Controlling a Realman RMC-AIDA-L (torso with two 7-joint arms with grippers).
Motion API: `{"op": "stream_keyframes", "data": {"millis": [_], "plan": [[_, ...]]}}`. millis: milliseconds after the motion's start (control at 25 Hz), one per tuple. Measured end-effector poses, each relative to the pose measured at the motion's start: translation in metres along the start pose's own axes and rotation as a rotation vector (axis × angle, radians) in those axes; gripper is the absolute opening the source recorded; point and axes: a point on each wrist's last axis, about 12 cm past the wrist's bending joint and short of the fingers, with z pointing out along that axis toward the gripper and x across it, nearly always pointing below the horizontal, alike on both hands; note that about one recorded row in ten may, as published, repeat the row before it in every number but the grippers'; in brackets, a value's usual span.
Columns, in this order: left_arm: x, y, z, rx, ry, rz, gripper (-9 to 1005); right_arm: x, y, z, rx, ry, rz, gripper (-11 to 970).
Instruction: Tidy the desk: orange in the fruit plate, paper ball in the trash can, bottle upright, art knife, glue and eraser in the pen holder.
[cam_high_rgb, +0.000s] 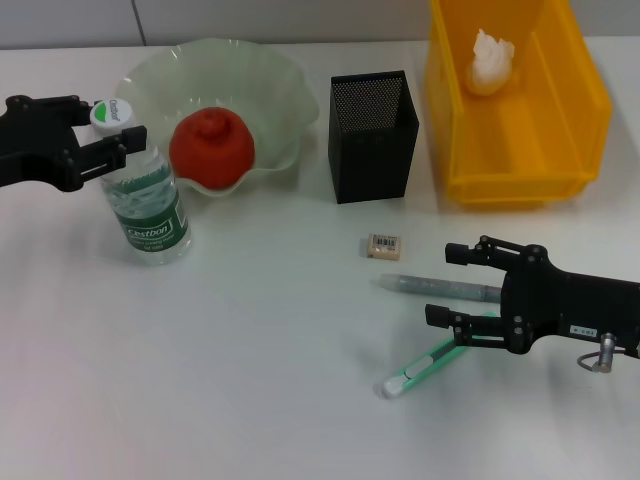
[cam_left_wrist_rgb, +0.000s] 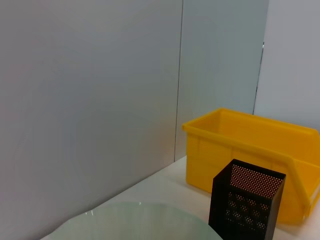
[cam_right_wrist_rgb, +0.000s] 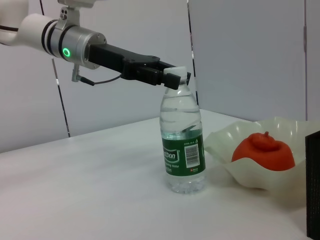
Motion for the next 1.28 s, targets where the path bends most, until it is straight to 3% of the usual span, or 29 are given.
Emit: {"op": "stream_keyframes", "data": {"millis": [240,600,840,880,920,1120,1160,1280], "plan": [[-0.001,0.0,0.0,0.004,-0.007,-0.001,504,0.0,0.0,0.0,0.0,0.0,0.001,817],[-0.001,-0.001,0.0,0.009,-0.01,-0.001,716,0.0,0.0,0.0,0.001,0.0,0.003,817],[-0.014,-0.004,-0.004,0.035,-0.123,-0.012,766,0.0,0.0,0.0,0.0,0.0,0.003,816],[-0.025,-0.007,-0.015,0.078,-0.269,-0.035,775,0.0,0.0,0.0,0.0,-0.001,0.003,816],[-0.027,-0.011,-0.02,0.112,-0.331,-0.049,783,0.0,0.001,0.0,-0.002,-0.002,0.003,816],[-0.027,-0.016,-0.027,0.176,-0.415,-0.071,780,-0.002,0.0,0.001,-0.008,-0.007,-0.001,817],[-0.02,-0.026,-0.029,0.313,-0.48,-0.105,780,-0.003,-0.001,0.001,-0.009,-0.009,-0.002,817],[-0.012,-0.031,-0.025,0.358,-0.477,-0.126,778,-0.005,-0.002,0.003,-0.011,-0.017,-0.005,817]]}}
